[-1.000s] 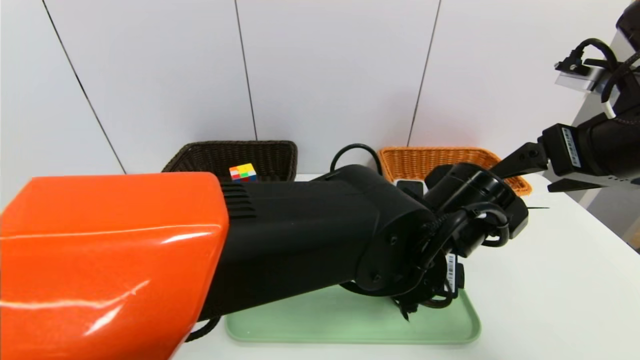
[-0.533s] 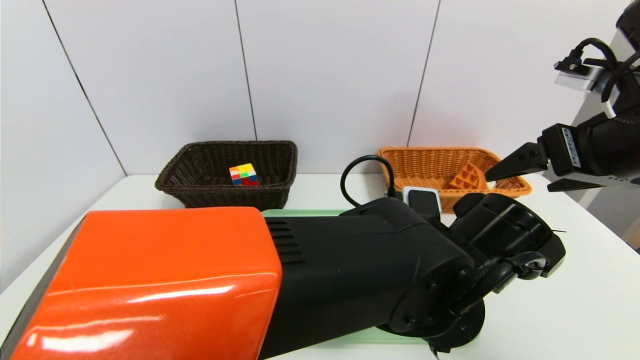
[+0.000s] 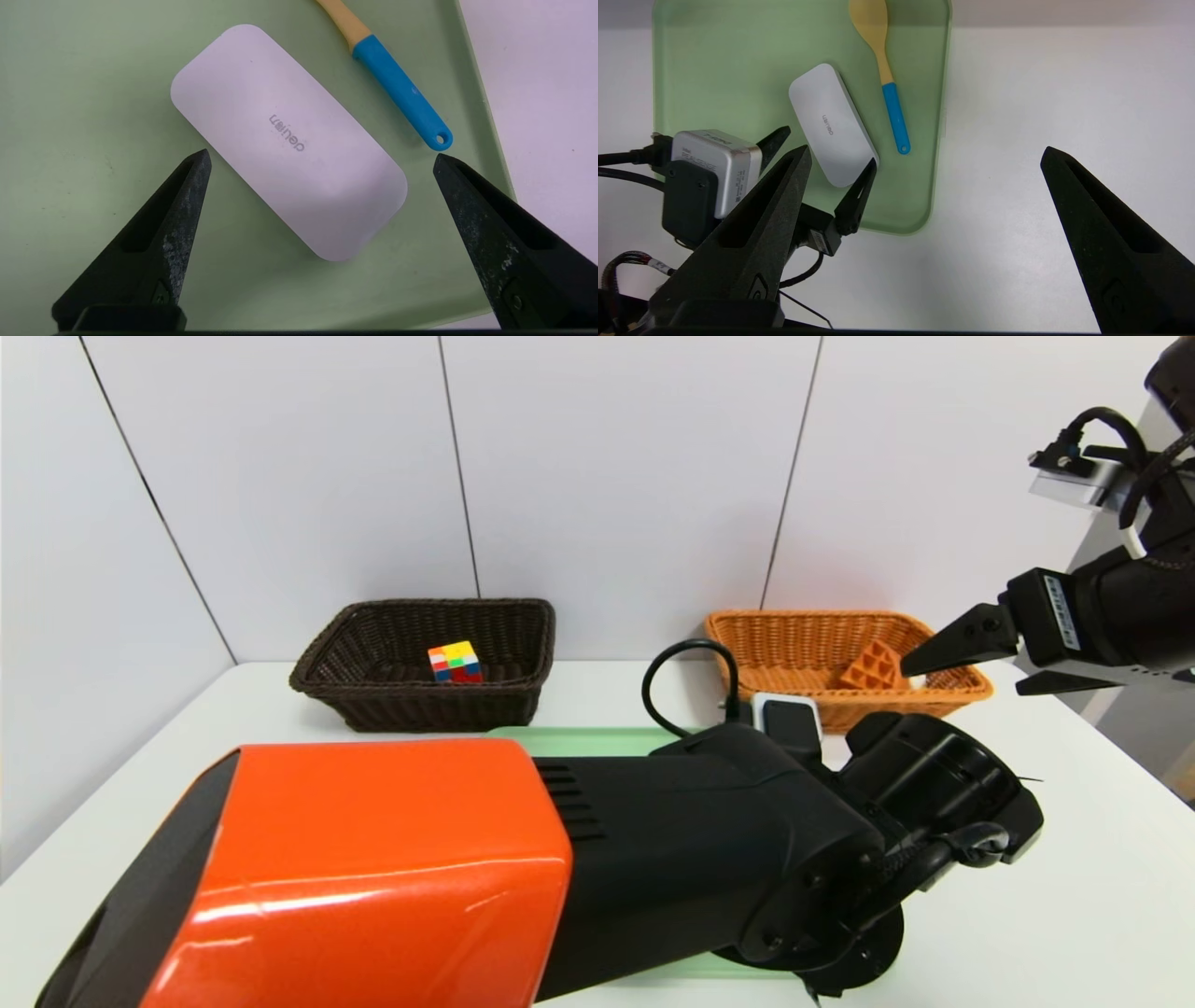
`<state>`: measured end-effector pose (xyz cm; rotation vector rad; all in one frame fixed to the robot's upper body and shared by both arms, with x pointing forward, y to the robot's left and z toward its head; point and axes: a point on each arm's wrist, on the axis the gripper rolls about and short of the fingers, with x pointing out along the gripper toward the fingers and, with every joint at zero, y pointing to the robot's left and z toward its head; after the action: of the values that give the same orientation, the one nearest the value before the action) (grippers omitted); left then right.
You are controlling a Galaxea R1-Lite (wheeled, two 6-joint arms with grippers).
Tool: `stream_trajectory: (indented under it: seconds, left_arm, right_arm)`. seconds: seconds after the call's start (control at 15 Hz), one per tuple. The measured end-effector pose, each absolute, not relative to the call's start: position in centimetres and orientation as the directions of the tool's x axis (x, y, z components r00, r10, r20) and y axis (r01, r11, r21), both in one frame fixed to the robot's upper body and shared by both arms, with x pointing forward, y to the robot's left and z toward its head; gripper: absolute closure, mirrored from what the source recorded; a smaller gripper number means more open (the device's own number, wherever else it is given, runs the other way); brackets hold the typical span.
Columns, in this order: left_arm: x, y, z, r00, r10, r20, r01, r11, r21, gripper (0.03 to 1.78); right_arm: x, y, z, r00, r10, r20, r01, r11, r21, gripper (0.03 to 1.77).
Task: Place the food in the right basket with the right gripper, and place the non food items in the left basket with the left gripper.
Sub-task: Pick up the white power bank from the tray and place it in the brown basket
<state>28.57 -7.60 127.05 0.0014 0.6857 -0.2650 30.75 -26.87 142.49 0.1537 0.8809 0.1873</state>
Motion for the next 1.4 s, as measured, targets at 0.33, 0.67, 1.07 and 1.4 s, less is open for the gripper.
stream_trajectory:
  seconds: [0.33,0.67,1.07,1.4]
  left_arm:
    - [29.6,-7.7,125.6,0.739,-0.211,-0.64,0.224,0.973,-0.063,0.12]
    - [30.2,-7.7,124.6,0.736,-0.189,-0.65,0.211,0.977,-0.046,0.12]
    - [30.9,-7.8,123.6,0.731,-0.167,-0.662,0.199,0.98,-0.028,0.12]
    - [31.0,-7.8,123.2,0.73,-0.16,-0.665,0.196,0.98,-0.021,0.12]
  right_arm:
    - [30.7,-26.8,142.2,0.611,0.223,-0.759,-0.097,0.973,0.208,0.1]
    - [30.7,-26.8,142.0,0.606,0.222,-0.764,-0.096,0.974,0.207,0.1]
    - [30.6,-26.8,141.8,0.6,0.221,-0.769,-0.094,0.974,0.206,0.1]
    - [30.6,-26.8,141.8,0.599,0.221,-0.77,-0.094,0.974,0.207,0.1]
